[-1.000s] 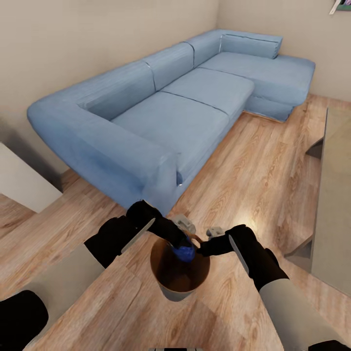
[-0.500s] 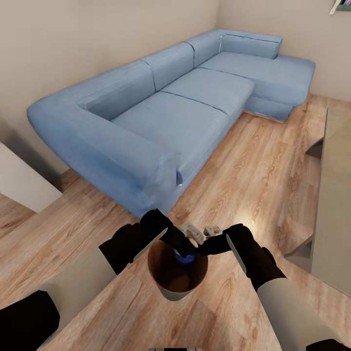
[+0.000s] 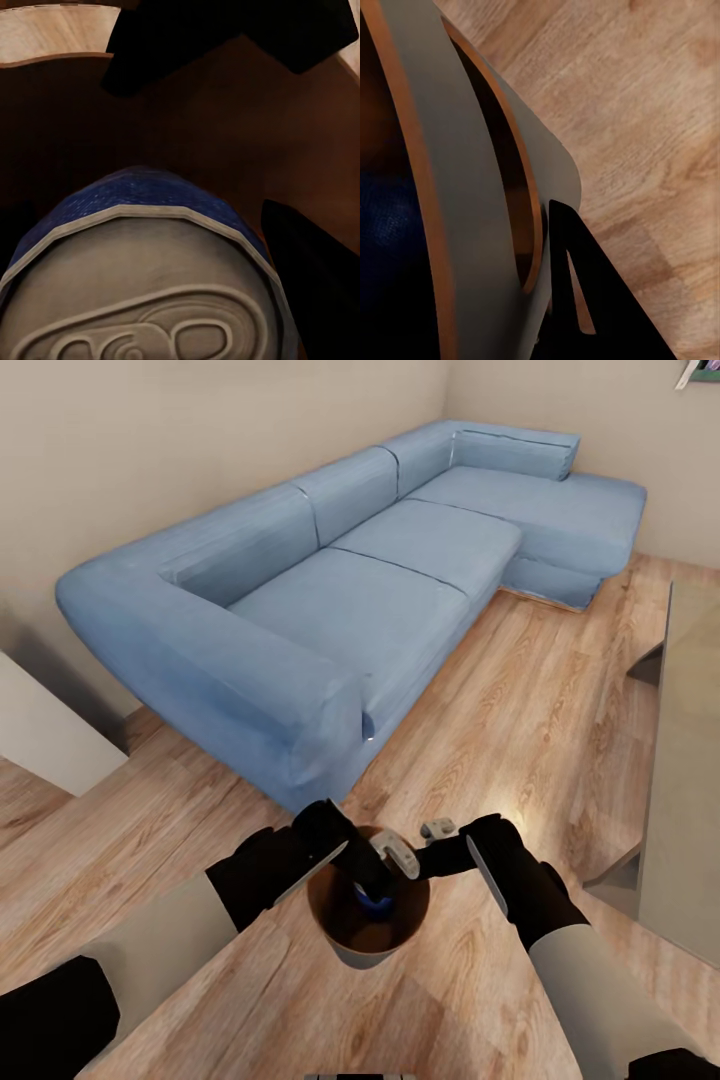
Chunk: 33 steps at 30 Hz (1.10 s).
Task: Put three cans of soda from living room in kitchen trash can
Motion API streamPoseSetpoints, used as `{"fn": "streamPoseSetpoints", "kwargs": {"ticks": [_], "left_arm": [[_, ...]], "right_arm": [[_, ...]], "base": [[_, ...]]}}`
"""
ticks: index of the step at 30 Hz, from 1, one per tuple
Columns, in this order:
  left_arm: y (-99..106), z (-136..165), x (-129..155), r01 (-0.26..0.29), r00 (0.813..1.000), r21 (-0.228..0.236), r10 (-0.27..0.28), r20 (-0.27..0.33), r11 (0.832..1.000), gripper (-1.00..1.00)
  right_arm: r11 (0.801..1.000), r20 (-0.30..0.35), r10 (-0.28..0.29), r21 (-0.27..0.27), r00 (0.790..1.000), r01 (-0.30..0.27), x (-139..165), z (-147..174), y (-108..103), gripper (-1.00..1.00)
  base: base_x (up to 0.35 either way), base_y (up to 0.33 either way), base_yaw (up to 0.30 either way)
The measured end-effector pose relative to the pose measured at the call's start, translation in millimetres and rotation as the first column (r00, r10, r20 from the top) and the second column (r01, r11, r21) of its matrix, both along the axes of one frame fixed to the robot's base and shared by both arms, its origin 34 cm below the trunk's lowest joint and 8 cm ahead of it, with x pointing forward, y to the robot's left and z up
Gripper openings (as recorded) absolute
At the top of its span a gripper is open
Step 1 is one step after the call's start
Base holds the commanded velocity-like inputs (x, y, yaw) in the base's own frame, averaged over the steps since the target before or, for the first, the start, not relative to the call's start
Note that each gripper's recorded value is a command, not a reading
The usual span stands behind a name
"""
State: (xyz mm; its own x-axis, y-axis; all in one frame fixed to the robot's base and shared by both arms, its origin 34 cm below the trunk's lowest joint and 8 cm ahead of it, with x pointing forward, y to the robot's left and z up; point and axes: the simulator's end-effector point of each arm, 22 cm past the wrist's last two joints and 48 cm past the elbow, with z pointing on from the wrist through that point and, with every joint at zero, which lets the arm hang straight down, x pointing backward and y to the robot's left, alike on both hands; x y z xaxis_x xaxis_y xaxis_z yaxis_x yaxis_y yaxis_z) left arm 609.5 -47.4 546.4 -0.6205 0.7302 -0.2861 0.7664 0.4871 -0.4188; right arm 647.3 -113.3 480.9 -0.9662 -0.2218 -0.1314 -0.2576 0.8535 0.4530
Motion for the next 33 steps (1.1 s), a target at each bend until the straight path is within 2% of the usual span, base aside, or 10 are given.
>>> {"fn": "streamPoseSetpoints", "kwargs": {"ticks": [10, 12, 15, 22, 27, 33], "left_arm": [[16.1, -12.0, -5.7, 0.018, 1.0, 0.041, -0.018, 0.0, 0.999, -1.0], [19.2, -19.3, -12.9, 0.048, 0.999, 0.07, -0.048, 0.007, 0.996, -1.0], [27.9, -31.2, -16.3, 0.063, 0.998, 0.115, -0.065, 0.011, 0.991, -1.0], [57.0, -59.5, -16.8, 0.045, 0.999, 0.219, -0.046, -0.002, 0.975, -1.0], [59.4, -64.1, -18.1, 0.036, 0.999, 0.233, -0.034, -0.01, 0.972, -1.0], [52.1, -63.0, -17.8, 0.041, 0.999, 0.234, -0.042, 0.0, 0.971, -1.0]], "right_arm": [[1.0, 0.001, -0.001, -0.001, 1.0, 0.001, 0.5, 0.0, -0.1, -1.0], [1.0, 0.001, 0.0, 0.001, 1.0, 0.0, 0.5, 0.4, 1.5, -1.0], [1.0, 0.001, 0.0, 0.004, 1.0, 0.0, 0.4, 0.7, 2.8, -1.0], [1.0, 0.0, 0.0, 0.001, 1.0, 0.0, -0.3, 0.0, 1.6, -1.0], [1.0, -0.002, -0.002, 0.007, 1.0, 0.002, -0.6, 0.6, 3.0, -1.0], [1.0, 0.0, 0.002, 0.0, 1.0, -0.002, -0.6, -0.2, 1.8, -1.0]], "base": [[0.0, 0.0, 0.0], [0.0, 0.0, 0.0], [0.0, 0.0, 0.0], [0.0, 0.0, 0.0], [0.0, 0.0, 0.0], [0.0, 0.0, 0.0]]}}
